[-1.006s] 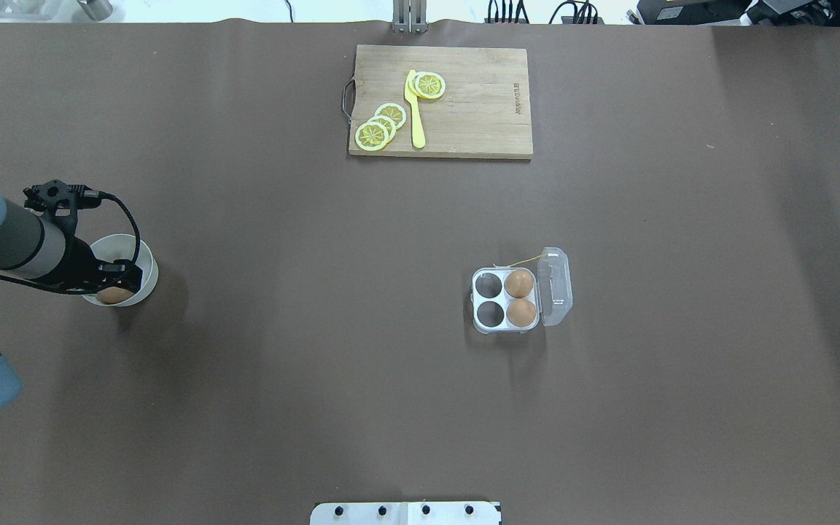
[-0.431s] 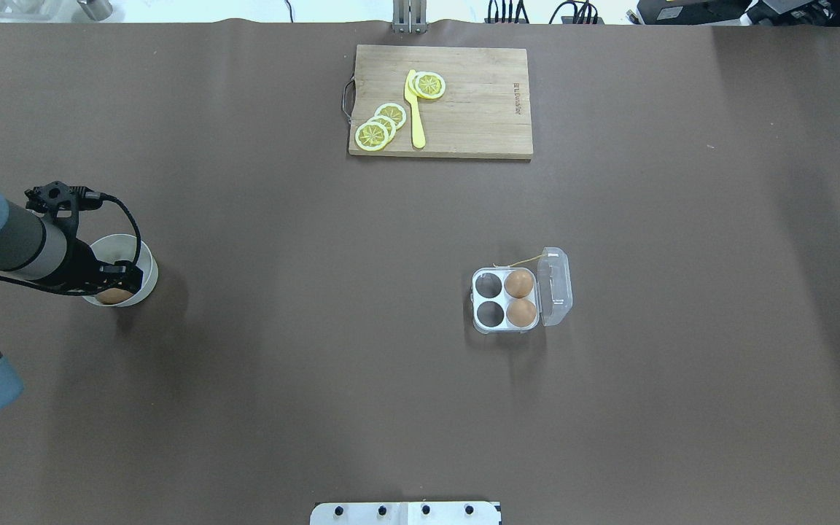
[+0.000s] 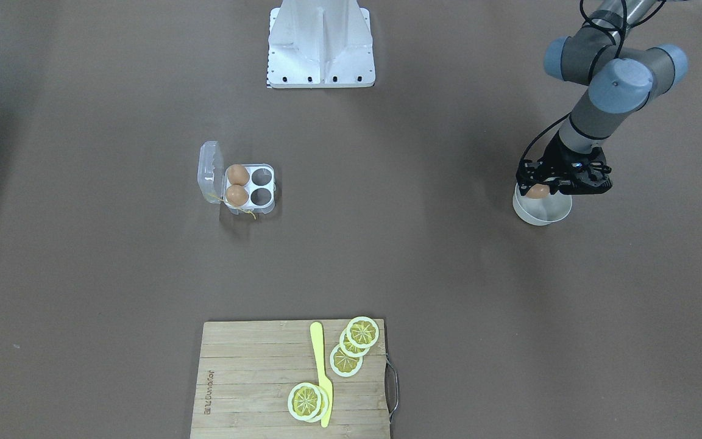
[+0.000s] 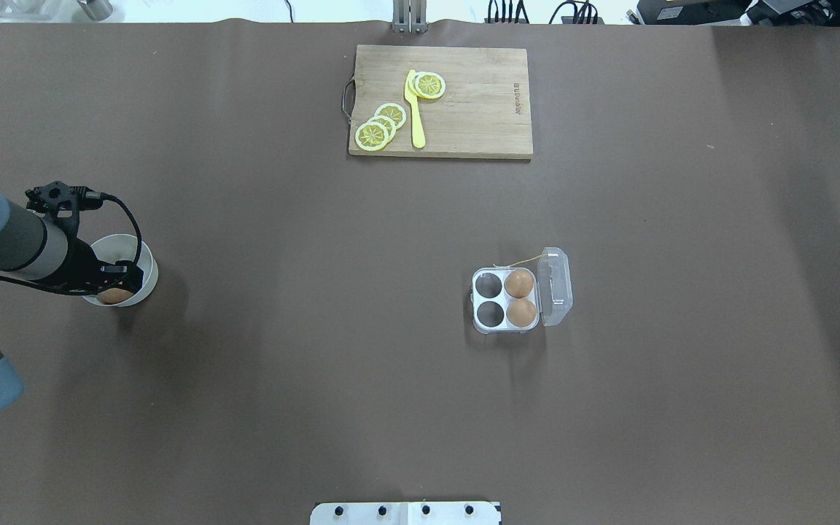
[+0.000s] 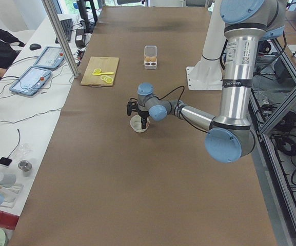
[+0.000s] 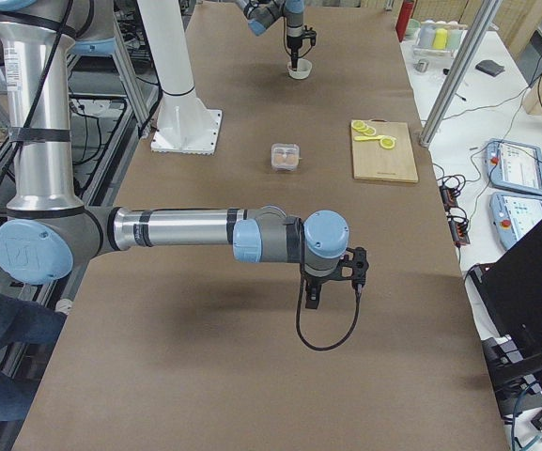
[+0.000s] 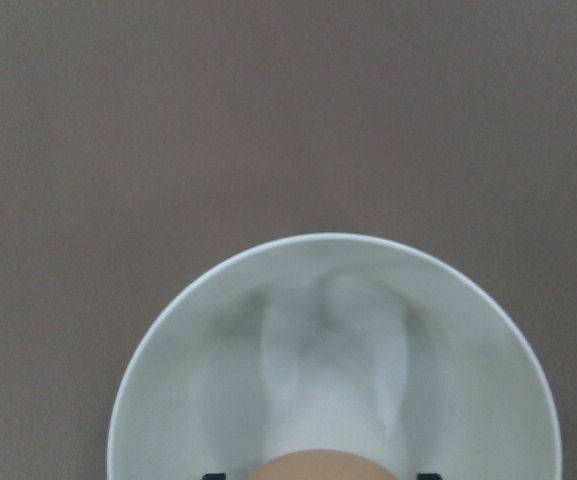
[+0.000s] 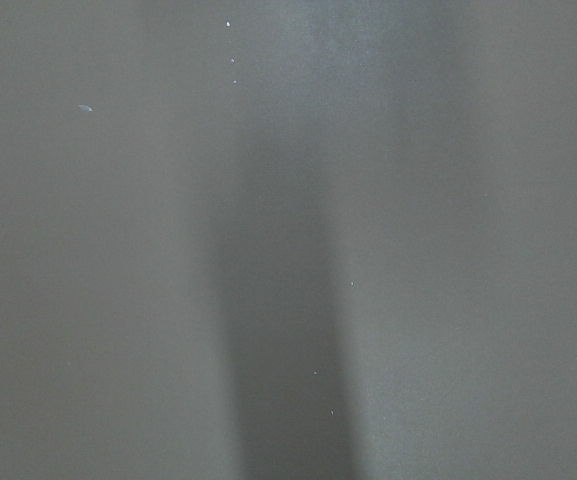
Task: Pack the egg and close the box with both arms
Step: 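Close the left gripper on the brown egg inside the bowl, then lift the egg out of the bowl and carry it toward the egg box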
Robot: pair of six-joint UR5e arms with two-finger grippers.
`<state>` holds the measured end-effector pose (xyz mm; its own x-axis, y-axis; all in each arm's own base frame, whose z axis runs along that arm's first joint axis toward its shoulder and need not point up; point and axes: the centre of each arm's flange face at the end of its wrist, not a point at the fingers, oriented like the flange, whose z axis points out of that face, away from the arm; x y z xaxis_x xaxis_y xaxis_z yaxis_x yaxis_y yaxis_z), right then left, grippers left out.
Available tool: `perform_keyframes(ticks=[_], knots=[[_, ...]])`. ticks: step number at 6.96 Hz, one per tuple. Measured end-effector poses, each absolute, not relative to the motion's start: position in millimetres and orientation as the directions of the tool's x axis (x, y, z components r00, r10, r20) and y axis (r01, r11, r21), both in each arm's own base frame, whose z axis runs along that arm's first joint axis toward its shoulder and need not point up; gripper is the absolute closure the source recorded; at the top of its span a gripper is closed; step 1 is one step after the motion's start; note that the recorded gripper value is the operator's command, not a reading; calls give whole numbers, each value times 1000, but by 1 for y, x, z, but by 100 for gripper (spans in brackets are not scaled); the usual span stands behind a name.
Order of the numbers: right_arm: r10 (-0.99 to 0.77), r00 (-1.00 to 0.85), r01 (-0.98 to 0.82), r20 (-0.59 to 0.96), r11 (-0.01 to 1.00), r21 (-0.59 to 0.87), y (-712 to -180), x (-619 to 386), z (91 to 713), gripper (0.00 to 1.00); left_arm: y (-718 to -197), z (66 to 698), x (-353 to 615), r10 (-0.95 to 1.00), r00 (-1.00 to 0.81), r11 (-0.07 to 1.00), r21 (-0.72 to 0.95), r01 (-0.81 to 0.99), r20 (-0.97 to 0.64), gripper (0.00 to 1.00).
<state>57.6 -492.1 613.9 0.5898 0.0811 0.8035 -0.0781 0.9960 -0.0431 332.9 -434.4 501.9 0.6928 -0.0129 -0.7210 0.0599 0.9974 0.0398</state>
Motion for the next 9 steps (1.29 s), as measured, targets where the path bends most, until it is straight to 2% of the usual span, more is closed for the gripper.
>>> perform_keyframes(ticks=[1, 4, 6, 9], knots=[[81, 590, -78, 804, 996, -43, -492, 58, 614, 0, -434, 502, 333, -14, 693, 997, 40, 61, -721, 71], [78, 590, -78, 804, 996, -39, -495, 58, 612, 0, -432, 488, 328, -4, 679, 997, 53, 64, -734, 72], [76, 591, -78, 803, 996, -37, -495, 58, 611, 0, -434, 483, 322, -8, 675, 996, 55, 72, -738, 81], [80, 589, -83, 804, 996, -39, -498, 58, 608, 0, -449, 466, 294, -38, 653, 990, 62, 130, -756, 82]])
